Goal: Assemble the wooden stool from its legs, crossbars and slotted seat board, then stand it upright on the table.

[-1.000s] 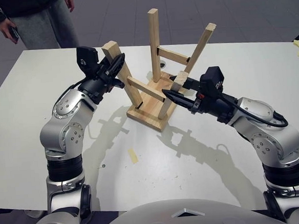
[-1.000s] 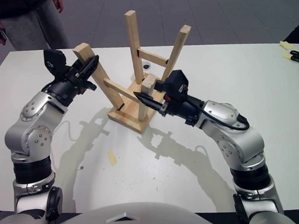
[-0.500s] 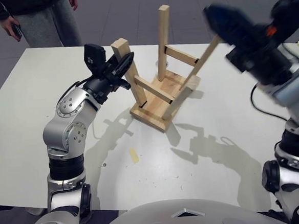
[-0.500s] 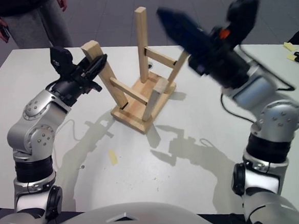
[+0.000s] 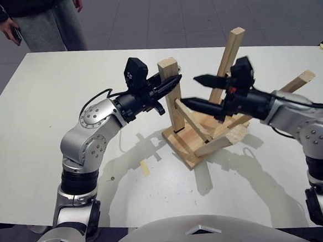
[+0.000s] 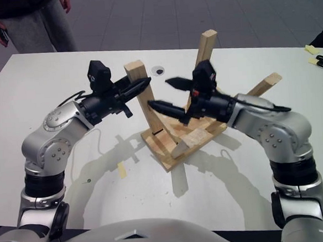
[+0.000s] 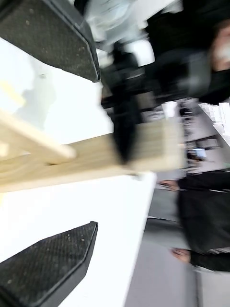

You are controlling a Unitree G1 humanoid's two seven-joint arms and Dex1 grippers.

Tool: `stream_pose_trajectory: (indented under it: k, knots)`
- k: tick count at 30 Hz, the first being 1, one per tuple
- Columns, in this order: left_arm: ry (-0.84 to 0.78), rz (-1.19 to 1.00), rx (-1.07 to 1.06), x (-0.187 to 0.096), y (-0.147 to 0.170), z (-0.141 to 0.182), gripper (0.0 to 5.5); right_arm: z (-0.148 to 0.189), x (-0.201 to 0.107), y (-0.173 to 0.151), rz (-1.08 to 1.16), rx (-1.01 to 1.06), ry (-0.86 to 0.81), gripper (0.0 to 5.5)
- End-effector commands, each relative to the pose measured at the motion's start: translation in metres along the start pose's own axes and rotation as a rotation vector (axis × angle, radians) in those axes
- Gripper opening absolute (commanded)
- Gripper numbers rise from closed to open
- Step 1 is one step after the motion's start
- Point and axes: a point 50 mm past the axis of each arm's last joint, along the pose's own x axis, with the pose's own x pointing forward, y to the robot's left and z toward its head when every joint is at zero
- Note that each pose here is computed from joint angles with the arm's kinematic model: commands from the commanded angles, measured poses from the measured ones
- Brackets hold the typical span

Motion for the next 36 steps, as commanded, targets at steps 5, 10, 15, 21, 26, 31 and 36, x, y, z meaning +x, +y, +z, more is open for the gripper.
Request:
stream_pose_trajectory:
  k: [5,10,15,21,26,31,36]
  knots:
    - [0.050,0.029,0.015,-0.001,-0.001,-0.007,1.04,-0.053,0.003,-0.025,-0.146,0.012,0.137,5.40]
    - [0.063,0.017,0.032,-0.001,-0.003,-0.008,1.04,-0.088,-0.001,-0.019,-0.163,0.024,0.276,5.40]
    - [0.091,0.008,0.062,-0.002,-0.007,-0.012,1.04,-0.081,0.003,-0.017,-0.170,-0.010,0.240,5.40]
    - [0.167,0.063,0.098,-0.013,-0.011,-0.035,1.05,0.002,0.000,-0.019,-0.141,0.034,-0.237,5.40]
    - [0.205,0.145,0.200,-0.018,-0.007,-0.049,1.10,0.078,-0.022,-0.016,-0.112,0.037,-0.542,5.40]
    - [0.240,0.173,0.308,-0.021,-0.008,-0.058,1.13,0.111,-0.032,-0.004,-0.072,0.032,-0.665,5.40]
    - [0.308,0.163,0.291,-0.031,-0.020,-0.078,1.13,0.114,-0.034,-0.009,-0.158,0.015,-0.679,5.40]
